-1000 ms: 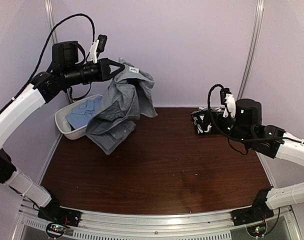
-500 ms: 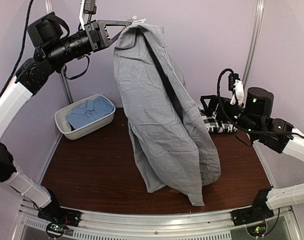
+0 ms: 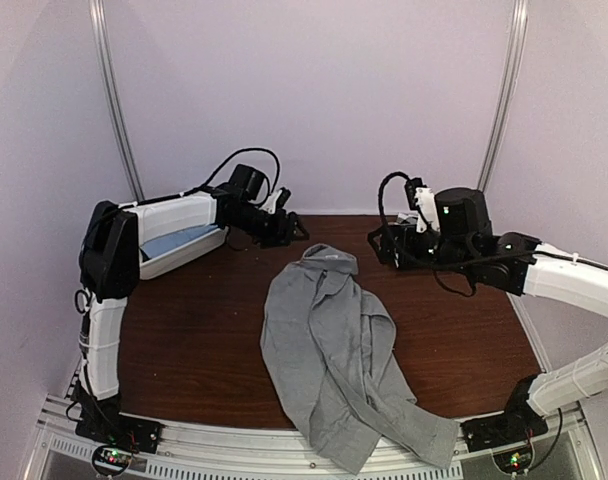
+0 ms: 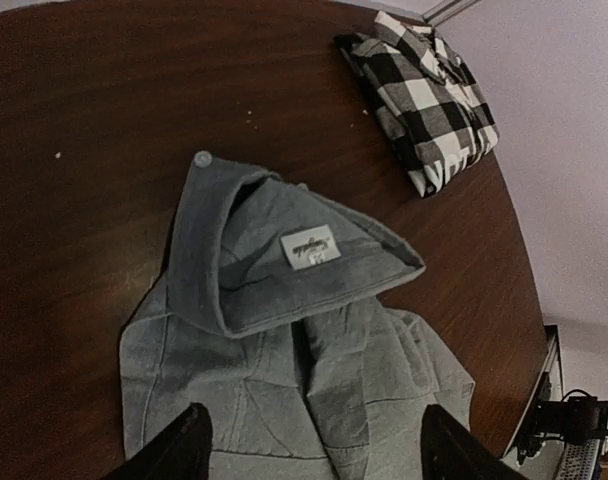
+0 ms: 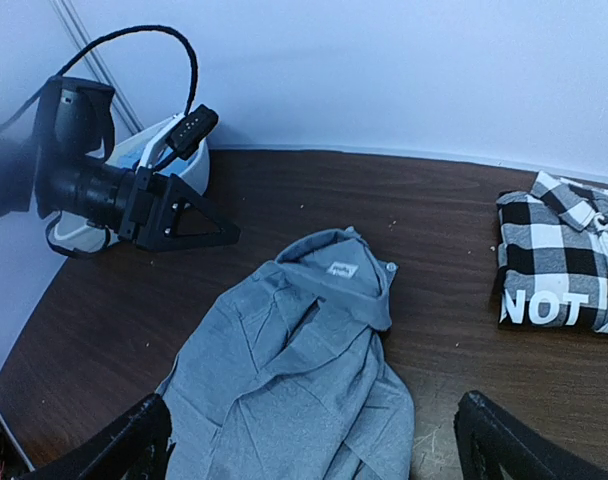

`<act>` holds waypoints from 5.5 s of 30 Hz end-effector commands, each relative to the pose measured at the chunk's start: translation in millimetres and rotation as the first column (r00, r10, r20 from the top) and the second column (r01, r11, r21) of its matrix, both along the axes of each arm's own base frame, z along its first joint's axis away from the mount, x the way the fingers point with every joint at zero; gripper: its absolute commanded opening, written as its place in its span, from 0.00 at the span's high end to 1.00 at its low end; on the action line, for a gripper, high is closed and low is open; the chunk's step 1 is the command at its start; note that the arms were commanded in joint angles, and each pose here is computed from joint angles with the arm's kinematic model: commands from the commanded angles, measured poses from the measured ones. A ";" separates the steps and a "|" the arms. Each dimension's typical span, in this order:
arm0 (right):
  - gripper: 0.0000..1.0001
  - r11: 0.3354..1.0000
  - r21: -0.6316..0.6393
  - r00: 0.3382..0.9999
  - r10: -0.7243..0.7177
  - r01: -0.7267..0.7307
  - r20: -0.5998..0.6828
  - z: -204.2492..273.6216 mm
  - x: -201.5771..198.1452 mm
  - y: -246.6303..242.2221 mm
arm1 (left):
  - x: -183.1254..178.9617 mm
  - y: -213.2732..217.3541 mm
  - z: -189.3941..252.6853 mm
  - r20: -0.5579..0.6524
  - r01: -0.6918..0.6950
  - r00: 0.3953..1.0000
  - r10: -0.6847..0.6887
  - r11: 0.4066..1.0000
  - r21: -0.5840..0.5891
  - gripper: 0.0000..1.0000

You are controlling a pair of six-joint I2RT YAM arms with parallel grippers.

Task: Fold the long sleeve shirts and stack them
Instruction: Place the crumpled shirt at the center of the board, then pick up the crumpled shirt from the center of the board, then flatten out the crumpled shirt at the center of the board.

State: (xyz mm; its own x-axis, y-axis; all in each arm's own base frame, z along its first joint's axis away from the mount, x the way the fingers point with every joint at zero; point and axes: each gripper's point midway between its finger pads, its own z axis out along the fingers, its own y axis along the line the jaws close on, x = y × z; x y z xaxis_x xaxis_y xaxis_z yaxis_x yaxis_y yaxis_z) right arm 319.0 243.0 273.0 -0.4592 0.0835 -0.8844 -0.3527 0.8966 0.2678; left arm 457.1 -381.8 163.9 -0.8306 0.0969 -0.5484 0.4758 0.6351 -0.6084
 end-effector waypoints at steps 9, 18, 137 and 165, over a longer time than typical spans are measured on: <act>0.00 0.960 -0.022 0.938 0.269 -0.280 -0.218 -82.3 -57.8 41.1 | -48.4 70.3 37.0 0.087 -0.168 0.984 0.159 0.980 0.107 0.25; 0.06 0.915 -0.079 0.879 0.353 -0.396 -0.321 -123.5 -94.5 81.9 | -131.2 95.1 -16.1 -0.041 -0.152 0.986 0.159 0.978 0.143 0.29; 0.52 0.794 -0.529 0.849 -0.476 0.301 -0.231 -108.5 181.9 -169.9 | 20.7 264.5 8.7 0.252 -0.453 0.888 0.384 0.646 0.614 0.66; 0.42 0.998 -0.046 0.840 0.020 -0.053 -0.542 -198.6 -49.5 -23.4 | -185.5 75.4 -62.6 -0.188 -0.114 0.972 0.139 0.984 0.140 0.51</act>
